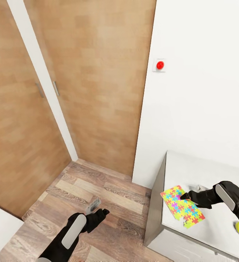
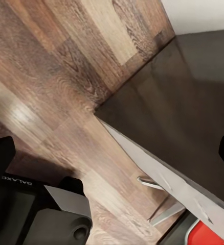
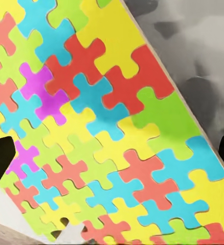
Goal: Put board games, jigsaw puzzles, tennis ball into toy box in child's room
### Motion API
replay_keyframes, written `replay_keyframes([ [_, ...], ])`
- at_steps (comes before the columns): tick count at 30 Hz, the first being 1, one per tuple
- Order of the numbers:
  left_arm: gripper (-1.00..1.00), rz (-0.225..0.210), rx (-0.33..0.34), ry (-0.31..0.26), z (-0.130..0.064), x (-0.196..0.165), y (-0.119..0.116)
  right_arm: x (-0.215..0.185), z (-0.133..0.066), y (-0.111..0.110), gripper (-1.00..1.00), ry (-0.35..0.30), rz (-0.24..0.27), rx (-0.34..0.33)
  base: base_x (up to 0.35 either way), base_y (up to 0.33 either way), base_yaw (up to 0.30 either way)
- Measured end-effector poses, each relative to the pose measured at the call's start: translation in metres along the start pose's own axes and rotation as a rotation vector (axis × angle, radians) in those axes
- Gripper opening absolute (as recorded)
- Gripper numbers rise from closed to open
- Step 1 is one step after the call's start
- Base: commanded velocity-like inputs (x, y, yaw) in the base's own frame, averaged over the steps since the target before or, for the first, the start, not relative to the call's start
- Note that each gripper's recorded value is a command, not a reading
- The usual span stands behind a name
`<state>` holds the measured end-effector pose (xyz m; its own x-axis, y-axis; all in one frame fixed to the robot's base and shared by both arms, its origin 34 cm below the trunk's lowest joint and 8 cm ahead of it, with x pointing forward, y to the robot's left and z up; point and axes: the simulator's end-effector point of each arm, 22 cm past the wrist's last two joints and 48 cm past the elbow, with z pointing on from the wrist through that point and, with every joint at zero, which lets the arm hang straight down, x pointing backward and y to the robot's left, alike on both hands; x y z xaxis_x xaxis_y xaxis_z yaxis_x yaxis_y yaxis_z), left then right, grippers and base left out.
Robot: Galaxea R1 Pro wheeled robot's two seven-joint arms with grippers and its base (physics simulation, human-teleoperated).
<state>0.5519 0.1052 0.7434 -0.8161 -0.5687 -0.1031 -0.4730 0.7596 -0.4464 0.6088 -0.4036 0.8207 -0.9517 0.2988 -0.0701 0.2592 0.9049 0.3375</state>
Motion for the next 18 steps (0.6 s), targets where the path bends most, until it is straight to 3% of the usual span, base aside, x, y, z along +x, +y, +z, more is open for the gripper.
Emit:
replay_keyframes([
  [18,1.00,0.000,0.001,0.000,-0.0002,0.0000,-0.0001,0.0003,0.0007,0.0026,1.00,0.000,-0.002,-0.005,-0.044,0.000,0.082],
])
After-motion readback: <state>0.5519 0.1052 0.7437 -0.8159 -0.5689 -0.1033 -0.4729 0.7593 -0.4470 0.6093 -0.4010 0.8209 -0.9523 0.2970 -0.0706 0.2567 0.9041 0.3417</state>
